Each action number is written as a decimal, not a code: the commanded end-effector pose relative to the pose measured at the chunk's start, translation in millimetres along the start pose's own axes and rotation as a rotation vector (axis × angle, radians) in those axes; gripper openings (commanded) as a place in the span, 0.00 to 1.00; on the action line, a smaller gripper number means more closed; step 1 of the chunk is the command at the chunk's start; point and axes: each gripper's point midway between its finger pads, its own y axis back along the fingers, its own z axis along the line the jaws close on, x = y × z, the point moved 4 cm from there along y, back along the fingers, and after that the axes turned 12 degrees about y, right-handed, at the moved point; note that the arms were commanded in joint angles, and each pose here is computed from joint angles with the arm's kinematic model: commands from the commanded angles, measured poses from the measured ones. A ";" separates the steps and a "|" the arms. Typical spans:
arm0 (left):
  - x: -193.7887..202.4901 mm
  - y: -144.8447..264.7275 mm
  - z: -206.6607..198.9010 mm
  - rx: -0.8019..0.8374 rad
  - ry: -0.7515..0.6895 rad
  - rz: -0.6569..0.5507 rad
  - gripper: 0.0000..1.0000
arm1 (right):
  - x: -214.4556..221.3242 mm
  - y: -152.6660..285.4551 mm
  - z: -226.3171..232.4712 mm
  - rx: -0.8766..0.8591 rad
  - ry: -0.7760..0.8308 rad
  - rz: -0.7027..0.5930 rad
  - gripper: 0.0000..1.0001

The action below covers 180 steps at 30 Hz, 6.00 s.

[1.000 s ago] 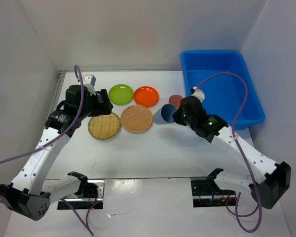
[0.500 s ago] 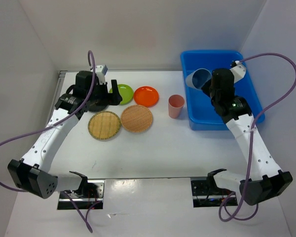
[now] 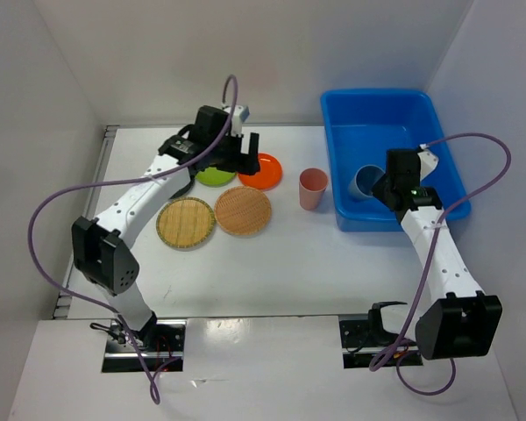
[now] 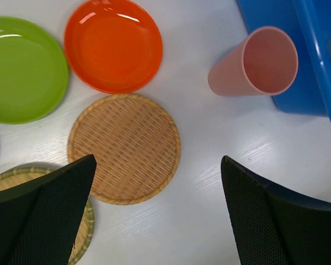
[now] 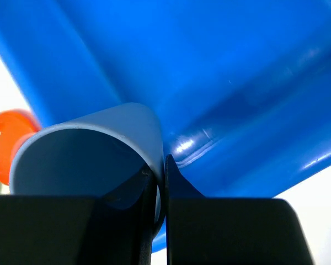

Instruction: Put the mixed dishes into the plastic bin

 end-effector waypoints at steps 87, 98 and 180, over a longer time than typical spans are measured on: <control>30.5 -148.5 -98.1 -0.127 -0.154 -0.006 0.00 | -46.2 65.4 61.0 -0.364 0.128 -0.121 0.74; -0.8 -62.7 -120.1 -0.092 -0.154 -0.099 0.00 | -18.0 80.8 105.3 -0.580 0.205 -0.106 0.73; -5.8 10.0 -6.2 -0.179 0.087 -0.218 0.98 | -63.8 63.0 9.2 -0.060 0.037 -0.237 0.00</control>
